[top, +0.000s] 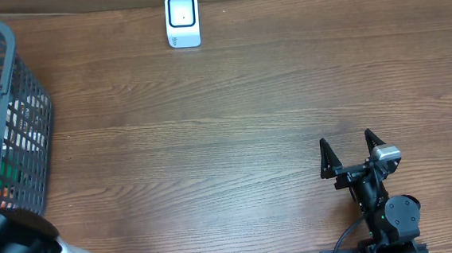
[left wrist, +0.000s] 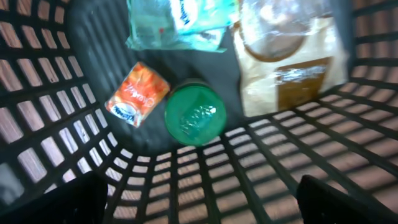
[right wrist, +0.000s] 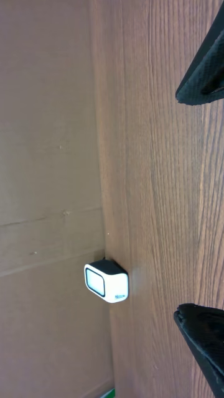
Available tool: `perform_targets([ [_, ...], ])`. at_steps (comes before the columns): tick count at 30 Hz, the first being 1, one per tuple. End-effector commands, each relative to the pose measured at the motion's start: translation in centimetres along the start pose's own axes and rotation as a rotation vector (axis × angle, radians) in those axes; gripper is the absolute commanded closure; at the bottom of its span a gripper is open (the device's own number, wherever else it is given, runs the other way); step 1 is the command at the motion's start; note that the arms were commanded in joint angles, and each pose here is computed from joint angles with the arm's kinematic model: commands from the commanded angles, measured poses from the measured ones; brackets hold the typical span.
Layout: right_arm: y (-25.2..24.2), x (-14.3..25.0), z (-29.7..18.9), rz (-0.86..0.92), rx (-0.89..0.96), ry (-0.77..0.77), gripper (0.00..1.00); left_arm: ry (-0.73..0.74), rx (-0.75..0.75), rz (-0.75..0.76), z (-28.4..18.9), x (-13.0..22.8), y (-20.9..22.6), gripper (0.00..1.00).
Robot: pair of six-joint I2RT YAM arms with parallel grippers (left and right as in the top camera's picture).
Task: Scan the item barcode
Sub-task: 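Move the left gripper over the basket toward the green-lidded jar, then grasp the green-lidded jar in the basket with the left gripper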
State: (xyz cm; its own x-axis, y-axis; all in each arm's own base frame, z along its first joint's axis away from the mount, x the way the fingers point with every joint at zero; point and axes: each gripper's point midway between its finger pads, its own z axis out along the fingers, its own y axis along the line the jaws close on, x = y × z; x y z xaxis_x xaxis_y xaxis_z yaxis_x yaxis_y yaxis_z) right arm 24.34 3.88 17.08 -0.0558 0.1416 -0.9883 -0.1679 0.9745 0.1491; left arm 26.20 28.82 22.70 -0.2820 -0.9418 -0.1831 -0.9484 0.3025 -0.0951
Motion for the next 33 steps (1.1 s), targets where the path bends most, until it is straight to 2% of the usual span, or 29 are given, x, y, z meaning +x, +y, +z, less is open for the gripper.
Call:
perform_targets([
  [1, -0.2, 0.0, 0.0, 0.003, 0.011, -0.010, 0.00, 0.045, -0.053, 0.018, 2.1, 0.0, 0.9, 0.01],
  [10, -0.2, 0.0, 0.0, 0.003, 0.011, -0.010, 0.00, 0.092, -0.131, 0.030, 8.2, 0.7, 2.7, 0.00],
  [17, -0.2, 0.0, 0.0, 0.003, 0.011, -0.010, 0.00, 0.119, -0.038, 0.093, 12.5, 1.9, 1.0, 0.00],
  [25, -0.2, 0.0, 0.0, 0.003, 0.011, -0.010, 0.00, 0.121, -0.035, 0.136, 15.3, 3.1, 0.6, 0.00],
  [28, -0.2, 0.0, 0.0, 0.003, 0.011, -0.010, 0.00, 0.125, -0.040, 0.139, 15.5, 3.2, 0.7, 0.09],
  [33, -0.2, 0.0, 0.0, 0.003, 0.011, -0.010, 0.00, 0.119, -0.037, 0.139, 15.6, 3.1, 0.7, 0.15],
])
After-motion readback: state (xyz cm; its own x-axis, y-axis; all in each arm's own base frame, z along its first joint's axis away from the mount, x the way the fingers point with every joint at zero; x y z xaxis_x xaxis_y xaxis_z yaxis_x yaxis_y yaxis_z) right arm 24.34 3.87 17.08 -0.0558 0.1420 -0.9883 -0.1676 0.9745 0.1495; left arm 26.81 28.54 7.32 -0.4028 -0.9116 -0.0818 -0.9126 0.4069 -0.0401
